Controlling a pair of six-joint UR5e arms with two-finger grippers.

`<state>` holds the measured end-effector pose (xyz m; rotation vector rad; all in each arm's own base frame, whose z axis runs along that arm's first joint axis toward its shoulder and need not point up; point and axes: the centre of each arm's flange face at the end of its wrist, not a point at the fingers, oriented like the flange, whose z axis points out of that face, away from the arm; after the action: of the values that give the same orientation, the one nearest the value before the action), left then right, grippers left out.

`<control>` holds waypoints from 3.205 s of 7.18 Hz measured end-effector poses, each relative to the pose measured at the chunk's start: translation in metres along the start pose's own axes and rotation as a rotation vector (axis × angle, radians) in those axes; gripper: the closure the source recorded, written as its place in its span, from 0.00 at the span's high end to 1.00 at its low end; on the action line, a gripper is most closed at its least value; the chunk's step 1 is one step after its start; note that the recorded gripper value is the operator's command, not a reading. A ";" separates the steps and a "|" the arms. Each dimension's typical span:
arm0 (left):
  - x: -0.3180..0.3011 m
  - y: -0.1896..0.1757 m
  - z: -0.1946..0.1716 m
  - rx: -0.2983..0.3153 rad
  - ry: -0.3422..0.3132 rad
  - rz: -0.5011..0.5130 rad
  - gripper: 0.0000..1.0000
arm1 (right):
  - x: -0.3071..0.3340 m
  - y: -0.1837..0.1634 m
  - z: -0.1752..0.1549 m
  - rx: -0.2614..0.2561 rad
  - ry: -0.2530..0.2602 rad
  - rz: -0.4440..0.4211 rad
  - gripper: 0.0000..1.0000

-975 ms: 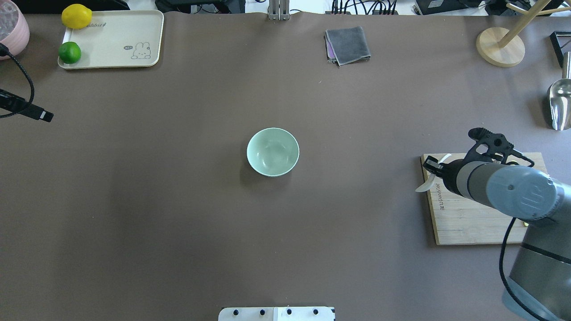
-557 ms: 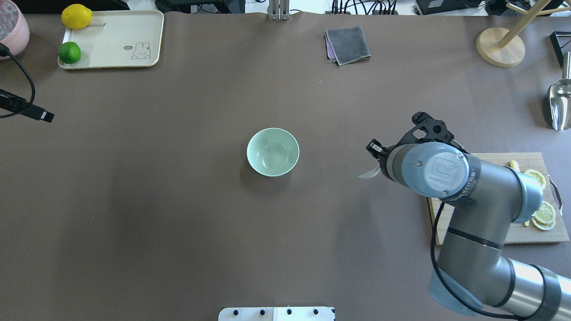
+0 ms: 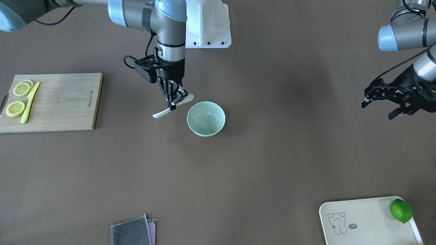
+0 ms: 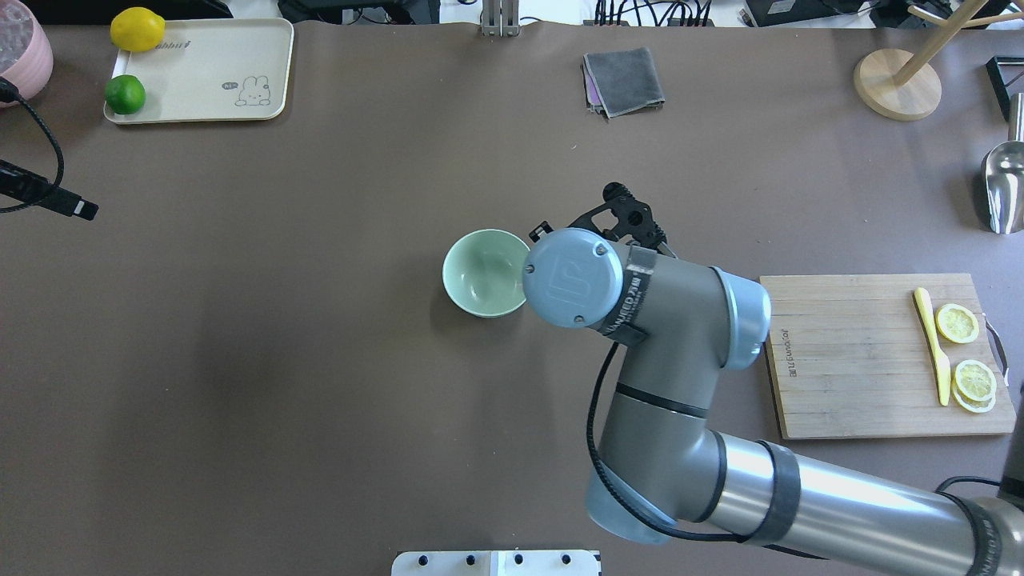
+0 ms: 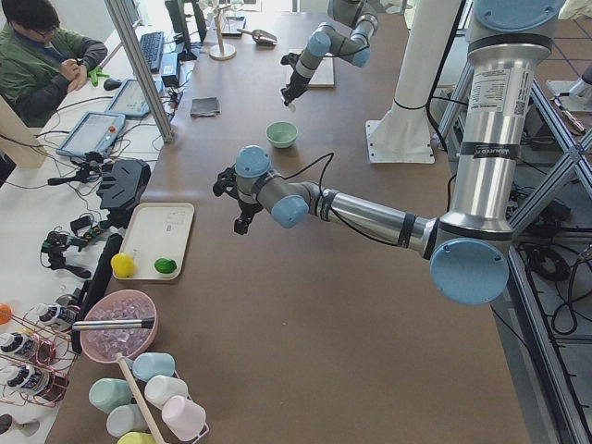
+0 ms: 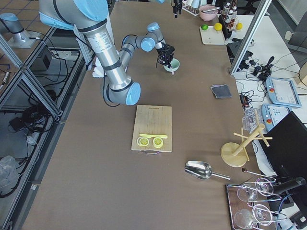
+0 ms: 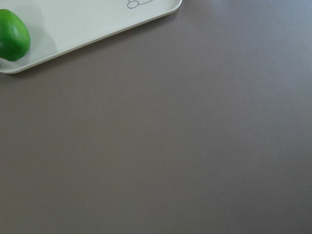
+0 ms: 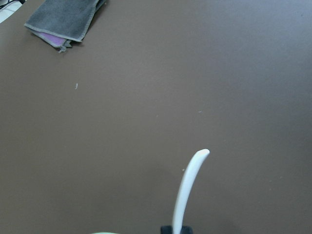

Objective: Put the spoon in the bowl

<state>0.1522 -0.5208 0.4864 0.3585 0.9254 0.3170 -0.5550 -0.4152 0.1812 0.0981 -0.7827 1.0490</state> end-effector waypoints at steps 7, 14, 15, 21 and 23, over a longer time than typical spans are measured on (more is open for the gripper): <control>-0.003 0.001 0.003 -0.007 0.000 -0.006 0.99 | -0.043 0.051 -0.007 0.054 -0.042 -0.018 1.00; -0.076 0.006 -0.074 -0.016 -0.094 0.013 1.00 | 0.075 -0.238 -0.071 -0.172 0.080 -0.663 1.00; -0.096 0.012 -0.108 -0.055 -0.121 0.019 0.99 | 0.103 -0.293 -0.072 -0.209 0.101 -0.771 1.00; -0.189 0.117 -0.137 -0.195 -0.129 -0.065 0.99 | 0.365 -0.563 -0.071 -0.468 0.101 -0.953 1.00; -0.192 0.135 -0.141 -0.190 -0.135 -0.079 0.99 | 0.446 -0.600 -0.061 -0.492 0.141 -0.827 1.00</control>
<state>-0.0864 -0.4562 0.6048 0.1665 0.7679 0.3018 0.0769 -0.3718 0.5831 -0.0726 -0.7475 0.0679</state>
